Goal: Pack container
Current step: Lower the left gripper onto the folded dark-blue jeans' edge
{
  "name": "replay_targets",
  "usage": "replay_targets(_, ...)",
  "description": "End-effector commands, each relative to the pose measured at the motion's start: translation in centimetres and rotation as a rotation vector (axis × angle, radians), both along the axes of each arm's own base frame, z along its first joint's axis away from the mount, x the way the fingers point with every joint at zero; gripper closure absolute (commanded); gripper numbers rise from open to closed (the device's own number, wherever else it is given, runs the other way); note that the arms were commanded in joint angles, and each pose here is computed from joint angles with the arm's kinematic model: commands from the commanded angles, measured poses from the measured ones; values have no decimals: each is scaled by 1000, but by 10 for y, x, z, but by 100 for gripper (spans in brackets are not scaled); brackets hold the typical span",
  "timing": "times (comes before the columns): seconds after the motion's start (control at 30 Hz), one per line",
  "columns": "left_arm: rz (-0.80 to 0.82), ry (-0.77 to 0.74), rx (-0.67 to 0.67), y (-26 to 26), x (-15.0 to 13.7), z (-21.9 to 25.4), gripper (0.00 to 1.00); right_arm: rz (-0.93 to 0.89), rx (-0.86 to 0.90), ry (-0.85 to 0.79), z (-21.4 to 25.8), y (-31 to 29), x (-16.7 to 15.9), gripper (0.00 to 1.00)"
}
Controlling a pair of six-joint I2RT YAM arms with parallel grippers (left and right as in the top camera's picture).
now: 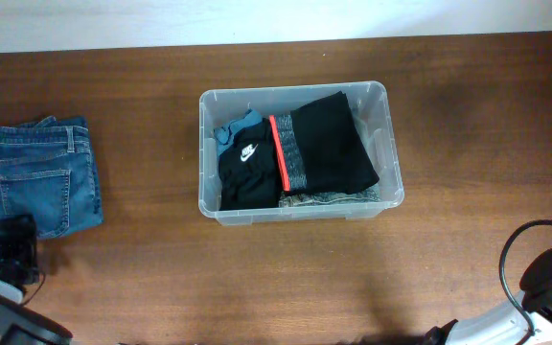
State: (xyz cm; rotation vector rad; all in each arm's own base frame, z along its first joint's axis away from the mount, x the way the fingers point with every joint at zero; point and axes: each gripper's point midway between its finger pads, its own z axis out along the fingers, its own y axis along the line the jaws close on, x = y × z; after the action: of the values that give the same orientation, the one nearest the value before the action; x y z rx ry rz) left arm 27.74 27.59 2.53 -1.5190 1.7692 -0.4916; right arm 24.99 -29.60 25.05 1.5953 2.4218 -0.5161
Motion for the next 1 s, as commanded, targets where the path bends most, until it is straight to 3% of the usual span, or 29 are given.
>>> replay_targets(0.0, -7, 102, -110, -30, -2, -50, 1, -9, -10, 4, 2, -2, -2, 1)
replay_targets(0.17, -21, 129, -73, -39, 14, -55, 1, -9, -10, 4, 2, -2, -2, 1)
replay_targets(0.47, -9, 187, -69, -46, 16, -68, 2, -9, -10, 4, 2, -2, -2, 1)
replay_targets(0.57, -9, 184, -66, -46, 17, -67, 24, -9, -10, 4, 2, -2, -2, 2)
replay_targets(0.6, -9, 180, -62, -45, 18, -66, 36, -9, -10, 4, 2, -2, -2, 1)
replay_targets(0.67, -9, 171, -53, -43, 20, -65, 48, -9, -10, 4, 2, -2, -2, 2)
replay_targets(0.83, -12, 136, -22, -38, 26, -58, 62, -9, -10, 4, 2, -2, -2, 1)
replay_targets(0.97, -89, 8, -18, -43, 47, -39, 82, -9, -10, 4, 2, -2, -2, 1)
